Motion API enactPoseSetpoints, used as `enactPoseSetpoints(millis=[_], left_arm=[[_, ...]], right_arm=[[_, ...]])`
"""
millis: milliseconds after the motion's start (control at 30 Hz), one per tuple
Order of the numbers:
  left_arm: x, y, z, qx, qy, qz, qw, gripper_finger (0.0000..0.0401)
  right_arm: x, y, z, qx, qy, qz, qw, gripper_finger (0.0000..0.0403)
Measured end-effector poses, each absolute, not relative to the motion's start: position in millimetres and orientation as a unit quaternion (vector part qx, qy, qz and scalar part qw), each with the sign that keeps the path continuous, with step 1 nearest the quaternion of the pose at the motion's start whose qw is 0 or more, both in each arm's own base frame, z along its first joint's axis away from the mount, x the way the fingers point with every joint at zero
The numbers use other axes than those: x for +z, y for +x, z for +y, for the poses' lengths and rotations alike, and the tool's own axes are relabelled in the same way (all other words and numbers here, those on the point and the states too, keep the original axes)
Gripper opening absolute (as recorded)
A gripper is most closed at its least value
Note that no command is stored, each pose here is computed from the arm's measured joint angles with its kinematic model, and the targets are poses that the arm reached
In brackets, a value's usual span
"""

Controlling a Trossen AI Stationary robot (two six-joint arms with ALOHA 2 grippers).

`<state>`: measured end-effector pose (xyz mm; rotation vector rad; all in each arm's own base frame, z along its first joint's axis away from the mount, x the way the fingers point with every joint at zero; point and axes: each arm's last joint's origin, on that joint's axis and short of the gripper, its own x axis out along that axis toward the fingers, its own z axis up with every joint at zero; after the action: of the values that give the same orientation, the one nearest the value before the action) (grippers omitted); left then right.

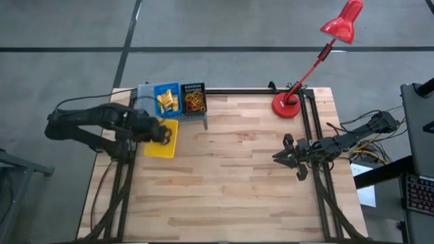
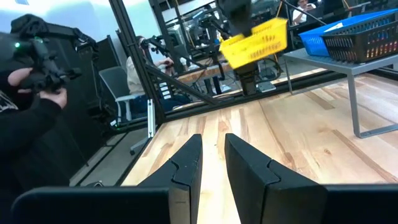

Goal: Pick & Place Office Desk Supplies
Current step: Put the yellow bin with key chains on the shelf

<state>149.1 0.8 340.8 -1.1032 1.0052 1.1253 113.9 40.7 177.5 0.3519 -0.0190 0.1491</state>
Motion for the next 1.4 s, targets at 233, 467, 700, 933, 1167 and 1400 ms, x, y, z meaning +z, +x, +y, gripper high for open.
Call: enactPoseSetpoints(millis=[233,467,700,933,1167,1400], left_arm=[[359.1,142.7,27.4,0.503,-0.482,0.388,0.604,0.0006],[366.0,133.5,58.8,0.542,-0.486,0.359,0.585,0.0006],[382.4,114.4,86.5,0.572,-0.477,0.326,0.582,0.0006],[395.8,92.5,105.8,0.599,-0.46,0.307,0.579,0.0006],[392.4,81.6,117.4,0.608,-0.469,0.312,0.559,0.0006],[385.5,80.5,136.0,0.619,-0.474,0.33,0.532,0.0006]], right_arm=[[177.5,113.9,40.7,0.074,0.175,-0.009,0.982,0.0068],[177.5,113.9,40.7,0.074,0.175,-0.009,0.982,0.0068],[177.5,113.9,40.7,0.074,0.175,-0.009,0.982,0.0068],[177.5,113.9,40.7,0.074,0.175,-0.009,0.982,0.0068],[177.5,113.9,40.7,0.074,0.175,-0.009,0.982,0.0068],[177.5,113.9,40.7,0.074,0.175,-0.009,0.982,0.0068]])
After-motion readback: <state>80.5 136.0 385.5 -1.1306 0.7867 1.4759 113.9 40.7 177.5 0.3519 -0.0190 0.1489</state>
